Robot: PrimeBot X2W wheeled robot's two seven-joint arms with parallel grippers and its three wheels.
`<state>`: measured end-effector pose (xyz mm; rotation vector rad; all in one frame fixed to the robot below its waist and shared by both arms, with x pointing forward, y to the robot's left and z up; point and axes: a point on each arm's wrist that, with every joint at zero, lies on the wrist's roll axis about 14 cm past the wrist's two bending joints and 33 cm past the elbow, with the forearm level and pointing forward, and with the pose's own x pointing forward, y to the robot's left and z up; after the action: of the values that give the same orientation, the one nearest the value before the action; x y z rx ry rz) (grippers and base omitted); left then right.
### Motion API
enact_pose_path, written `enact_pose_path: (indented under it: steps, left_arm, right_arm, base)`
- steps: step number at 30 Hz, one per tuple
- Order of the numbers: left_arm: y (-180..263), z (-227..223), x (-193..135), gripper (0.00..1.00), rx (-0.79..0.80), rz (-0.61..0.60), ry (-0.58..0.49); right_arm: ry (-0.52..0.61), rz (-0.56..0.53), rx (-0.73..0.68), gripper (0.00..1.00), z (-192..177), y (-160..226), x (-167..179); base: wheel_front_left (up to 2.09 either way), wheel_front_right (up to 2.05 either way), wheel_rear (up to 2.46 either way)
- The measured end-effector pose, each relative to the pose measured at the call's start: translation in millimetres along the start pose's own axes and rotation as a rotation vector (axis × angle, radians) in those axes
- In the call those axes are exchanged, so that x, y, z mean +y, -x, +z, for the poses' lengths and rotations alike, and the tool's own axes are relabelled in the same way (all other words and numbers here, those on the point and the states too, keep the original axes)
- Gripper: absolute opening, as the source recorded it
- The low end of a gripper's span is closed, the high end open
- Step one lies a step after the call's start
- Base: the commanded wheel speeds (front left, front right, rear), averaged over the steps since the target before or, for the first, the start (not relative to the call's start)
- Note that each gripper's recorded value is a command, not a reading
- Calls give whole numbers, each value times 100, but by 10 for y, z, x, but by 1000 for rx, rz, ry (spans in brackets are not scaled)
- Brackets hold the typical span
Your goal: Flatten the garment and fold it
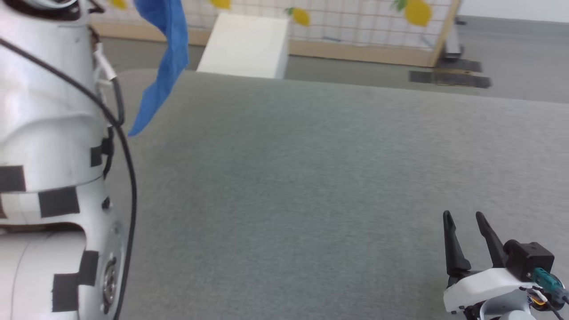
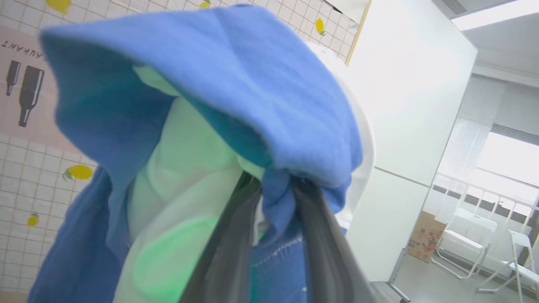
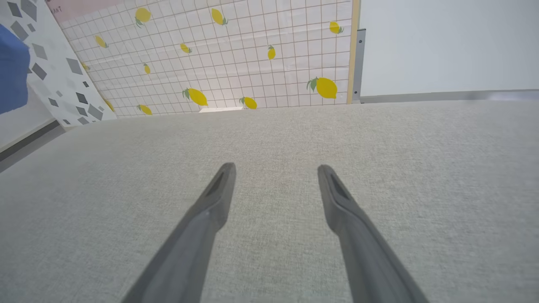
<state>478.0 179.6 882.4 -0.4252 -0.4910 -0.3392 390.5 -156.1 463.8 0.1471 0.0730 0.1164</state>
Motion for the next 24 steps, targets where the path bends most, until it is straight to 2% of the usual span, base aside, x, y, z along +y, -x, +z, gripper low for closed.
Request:
enact_pose_path:
  steps: [9, 13, 16, 20, 24]
  left_arm:
    - [-263, -515, -872, 0, 96, -204, 147]
    - [-170, -1176, -1051, 0, 243, -239, 189]
    - [81, -1878, -1082, 0, 416, -236, 235]
    - [655, -2809, -1084, 0, 663, -213, 271]
    - [1470, -3640, -1052, 0, 944, -164, 290]
  right_arm:
    - [-7, -163, -25, 100, 60, 415, -497]
    - [-3, -234, -46, 100, 118, 567, -709]
    - [1, -268, -48, 100, 125, 655, -806]
    - [6, -301, -31, 100, 77, 753, -894]
    - [14, -310, -21, 100, 62, 763, -924]
  base:
    - [0, 0, 0]
    - [0, 0, 0]
    - [0, 0, 0]
    - [0, 0, 0]
    - [0, 0, 0]
